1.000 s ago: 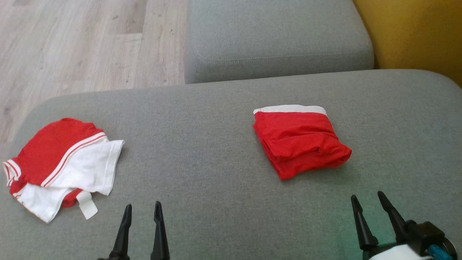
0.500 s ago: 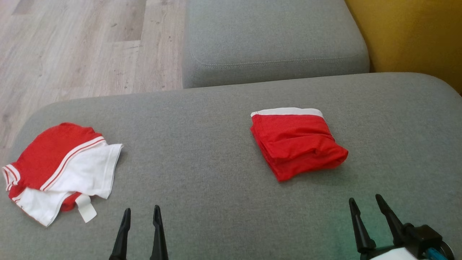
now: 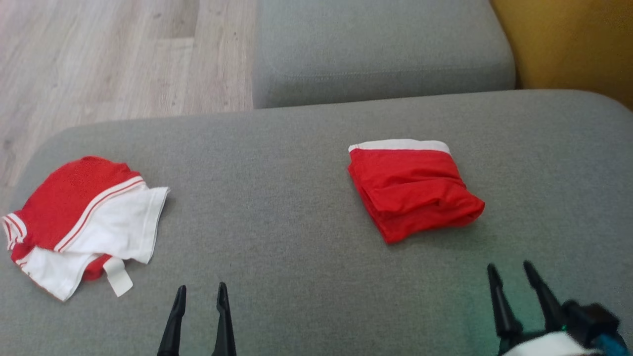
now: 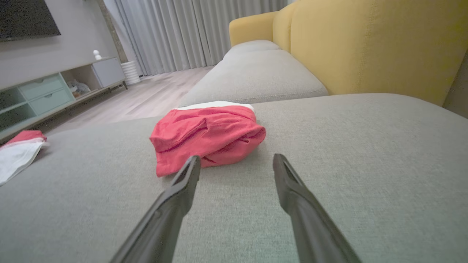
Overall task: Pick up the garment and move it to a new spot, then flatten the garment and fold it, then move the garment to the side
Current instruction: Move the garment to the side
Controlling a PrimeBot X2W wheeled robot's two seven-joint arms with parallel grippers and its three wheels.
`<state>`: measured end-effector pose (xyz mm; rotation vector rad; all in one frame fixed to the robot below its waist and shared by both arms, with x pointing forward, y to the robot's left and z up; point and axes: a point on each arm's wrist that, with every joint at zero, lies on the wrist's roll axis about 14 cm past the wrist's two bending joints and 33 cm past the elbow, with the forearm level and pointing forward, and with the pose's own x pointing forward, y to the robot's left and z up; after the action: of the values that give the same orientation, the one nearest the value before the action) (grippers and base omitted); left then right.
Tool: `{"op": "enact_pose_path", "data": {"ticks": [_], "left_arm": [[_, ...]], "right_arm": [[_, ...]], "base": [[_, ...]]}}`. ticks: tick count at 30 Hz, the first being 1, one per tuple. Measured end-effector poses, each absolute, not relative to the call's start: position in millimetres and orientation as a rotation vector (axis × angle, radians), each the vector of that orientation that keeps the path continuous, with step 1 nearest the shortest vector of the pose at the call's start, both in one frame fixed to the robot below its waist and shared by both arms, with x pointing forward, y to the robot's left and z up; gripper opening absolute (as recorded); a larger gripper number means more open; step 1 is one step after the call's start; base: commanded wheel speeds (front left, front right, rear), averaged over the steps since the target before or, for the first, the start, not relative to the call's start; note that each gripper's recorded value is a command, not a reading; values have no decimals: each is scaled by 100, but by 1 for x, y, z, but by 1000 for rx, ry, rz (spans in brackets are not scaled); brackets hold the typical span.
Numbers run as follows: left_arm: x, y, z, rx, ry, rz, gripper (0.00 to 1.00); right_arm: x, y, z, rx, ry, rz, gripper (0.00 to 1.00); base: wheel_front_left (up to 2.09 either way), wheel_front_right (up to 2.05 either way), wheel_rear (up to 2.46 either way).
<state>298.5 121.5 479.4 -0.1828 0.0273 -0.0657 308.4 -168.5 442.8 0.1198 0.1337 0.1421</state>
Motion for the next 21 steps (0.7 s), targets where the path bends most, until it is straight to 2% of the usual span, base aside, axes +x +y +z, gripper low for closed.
{"op": "enact_pose_path", "data": {"ticks": [5, 11, 16, 21], "left_arm": [[300, 119, 470, -179, 63, -69, 100], [315, 108, 464, -181, 91, -94, 100], [340, 99, 464, -180, 87, -121, 100], [351, 94, 455, -182, 114, -127, 100]], "right_arm": [[337, -174, 457, 152, 96, 151, 100], [405, -183, 482, 114, 117, 204, 100], [453, -191, 474, 91, 282, 232, 100], [468, -197, 437, 105, 494, 237, 100]], "base": [[0, 0, 0], [0, 0, 0], [0, 0, 0], [0, 0, 0]]}}
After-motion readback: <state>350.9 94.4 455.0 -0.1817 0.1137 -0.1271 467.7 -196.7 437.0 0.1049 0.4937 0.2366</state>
